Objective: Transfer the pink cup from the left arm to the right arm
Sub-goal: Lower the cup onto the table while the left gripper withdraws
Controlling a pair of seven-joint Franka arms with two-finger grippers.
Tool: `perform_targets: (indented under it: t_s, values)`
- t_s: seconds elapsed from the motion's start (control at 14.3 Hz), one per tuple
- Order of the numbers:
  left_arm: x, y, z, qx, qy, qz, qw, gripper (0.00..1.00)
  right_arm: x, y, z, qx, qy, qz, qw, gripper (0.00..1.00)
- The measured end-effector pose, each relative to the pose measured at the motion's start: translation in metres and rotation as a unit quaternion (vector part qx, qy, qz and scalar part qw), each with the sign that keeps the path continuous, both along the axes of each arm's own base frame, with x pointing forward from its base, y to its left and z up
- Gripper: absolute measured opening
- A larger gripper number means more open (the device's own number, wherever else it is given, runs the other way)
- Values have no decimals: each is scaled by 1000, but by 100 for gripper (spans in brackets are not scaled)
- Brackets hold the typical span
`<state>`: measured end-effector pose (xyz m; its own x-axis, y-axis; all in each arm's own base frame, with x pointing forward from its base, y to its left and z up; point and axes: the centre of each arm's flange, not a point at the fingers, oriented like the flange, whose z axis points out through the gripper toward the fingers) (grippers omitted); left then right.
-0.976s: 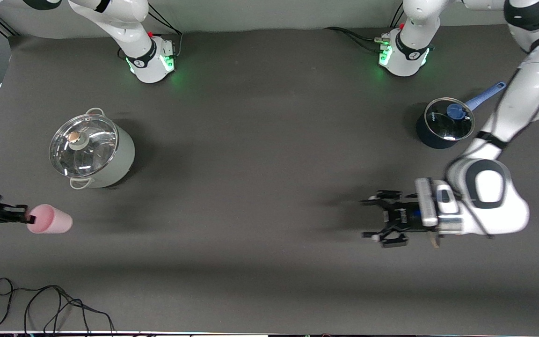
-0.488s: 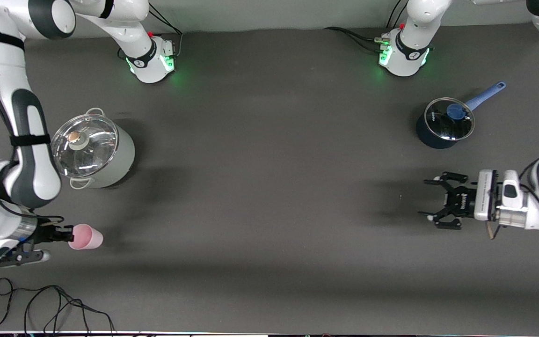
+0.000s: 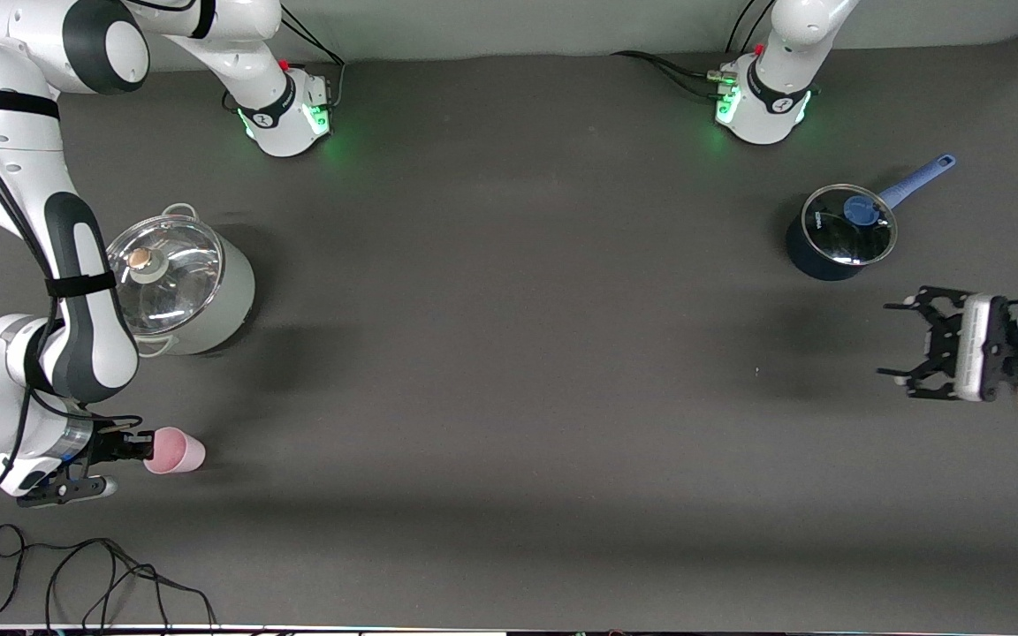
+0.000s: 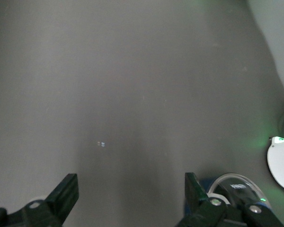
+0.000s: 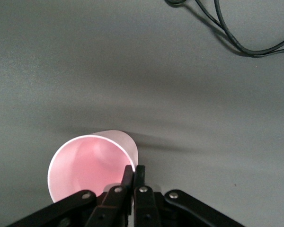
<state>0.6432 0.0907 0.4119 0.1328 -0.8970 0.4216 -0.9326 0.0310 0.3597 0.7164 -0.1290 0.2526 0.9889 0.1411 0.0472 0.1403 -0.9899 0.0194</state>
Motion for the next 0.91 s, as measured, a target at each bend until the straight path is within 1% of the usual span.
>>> perform_targets:
  t_s: [0.07, 0.14, 0.28, 0.35, 0.49, 0.56, 0.77, 0.84, 0.91]
  values:
    - [-4, -2, 22, 38, -1, 14, 999, 100, 0, 0, 0, 0, 0, 0, 1000, 6]
    - [-9, -6, 42, 75, -3, 28, 997, 100, 0, 0, 0, -1, -1, 0, 1000, 11]
    - [-19, -15, 75, 136, -3, 59, 989, 100, 1, -1, 2, -2, -4, 0, 1000, 28]
    - [-23, -19, 88, 161, -5, 73, 984, 100, 2, -2, 4, -2, -6, 0, 1000, 39]
    - [-28, -22, 105, 198, -11, 95, 975, 100, 4, -3, 12, -2, -6, 0, 1000, 57]
    - [-30, -23, 112, 214, -13, 110, 970, 100, 4, -3, 18, -1, -1, 0, 1000, 68]
    - [-35, -30, 130, 254, -15, 161, 953, 100, 0, 0, 66, 4, 19, 0, 1000, 96]
    - [-37, -32, 136, 263, -15, 177, 948, 100, -4, 1, 88, 6, 25, 0, 1000, 100]
    - [-39, -34, 141, 272, -14, 193, 943, 100, -10, 2, 113, 8, 32, 0, 999, 100]
